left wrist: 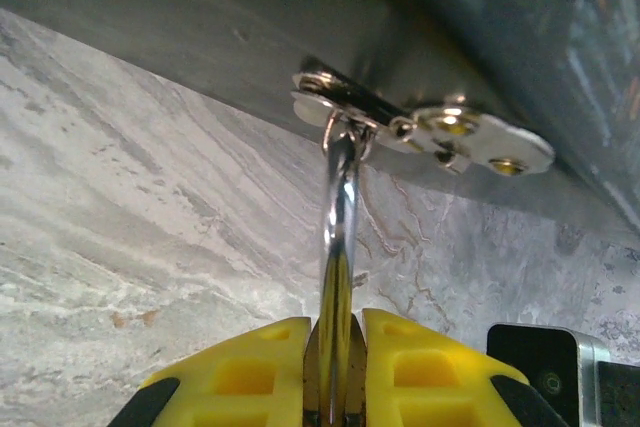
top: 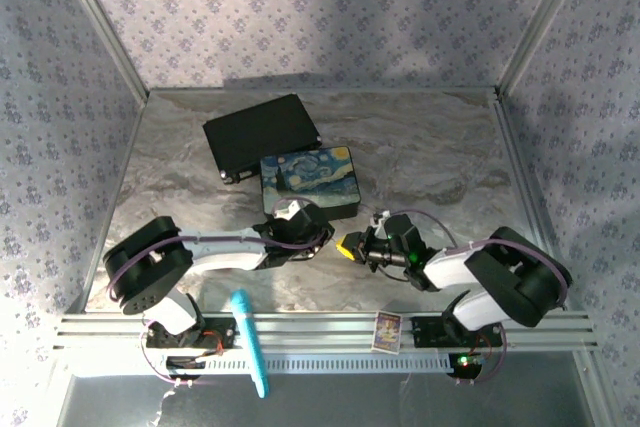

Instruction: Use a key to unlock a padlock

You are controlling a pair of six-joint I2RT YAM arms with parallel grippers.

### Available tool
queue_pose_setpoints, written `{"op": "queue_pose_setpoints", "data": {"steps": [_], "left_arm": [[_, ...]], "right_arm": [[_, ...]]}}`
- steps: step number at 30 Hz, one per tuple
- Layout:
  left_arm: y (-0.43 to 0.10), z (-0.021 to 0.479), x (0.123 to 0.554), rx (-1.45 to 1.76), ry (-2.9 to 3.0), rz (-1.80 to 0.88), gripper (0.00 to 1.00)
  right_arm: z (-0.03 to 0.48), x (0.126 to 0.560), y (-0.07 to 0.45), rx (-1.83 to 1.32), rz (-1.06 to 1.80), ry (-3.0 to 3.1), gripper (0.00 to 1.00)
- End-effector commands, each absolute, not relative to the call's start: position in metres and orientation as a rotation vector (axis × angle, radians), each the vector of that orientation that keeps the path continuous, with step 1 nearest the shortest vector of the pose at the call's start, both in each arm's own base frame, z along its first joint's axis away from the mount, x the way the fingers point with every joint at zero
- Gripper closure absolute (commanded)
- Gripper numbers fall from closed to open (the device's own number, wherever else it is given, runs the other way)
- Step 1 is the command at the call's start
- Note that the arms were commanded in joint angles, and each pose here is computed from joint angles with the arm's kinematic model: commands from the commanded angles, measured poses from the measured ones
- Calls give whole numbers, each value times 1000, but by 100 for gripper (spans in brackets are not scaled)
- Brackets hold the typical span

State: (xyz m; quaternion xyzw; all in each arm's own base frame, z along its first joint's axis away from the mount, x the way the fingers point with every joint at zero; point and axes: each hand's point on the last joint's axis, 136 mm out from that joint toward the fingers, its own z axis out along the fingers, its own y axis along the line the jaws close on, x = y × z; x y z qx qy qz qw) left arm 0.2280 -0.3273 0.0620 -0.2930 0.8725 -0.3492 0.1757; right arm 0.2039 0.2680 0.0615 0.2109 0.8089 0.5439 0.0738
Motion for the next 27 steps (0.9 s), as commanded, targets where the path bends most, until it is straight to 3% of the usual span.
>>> {"op": "queue_pose_setpoints", "data": {"steps": [1,8,27], "left_arm": [[-344,83,222,-781,2463,-1115,95],[-342,78,218,-756,2481,-1100,100],[-353,94,215,-658,2464,-1197,100]], "right_arm": [[97,223,281,588,1770,2285,100],[108,230,286,618,1857,2251,100],[106,237,308,590,1952,2241,100]]}}
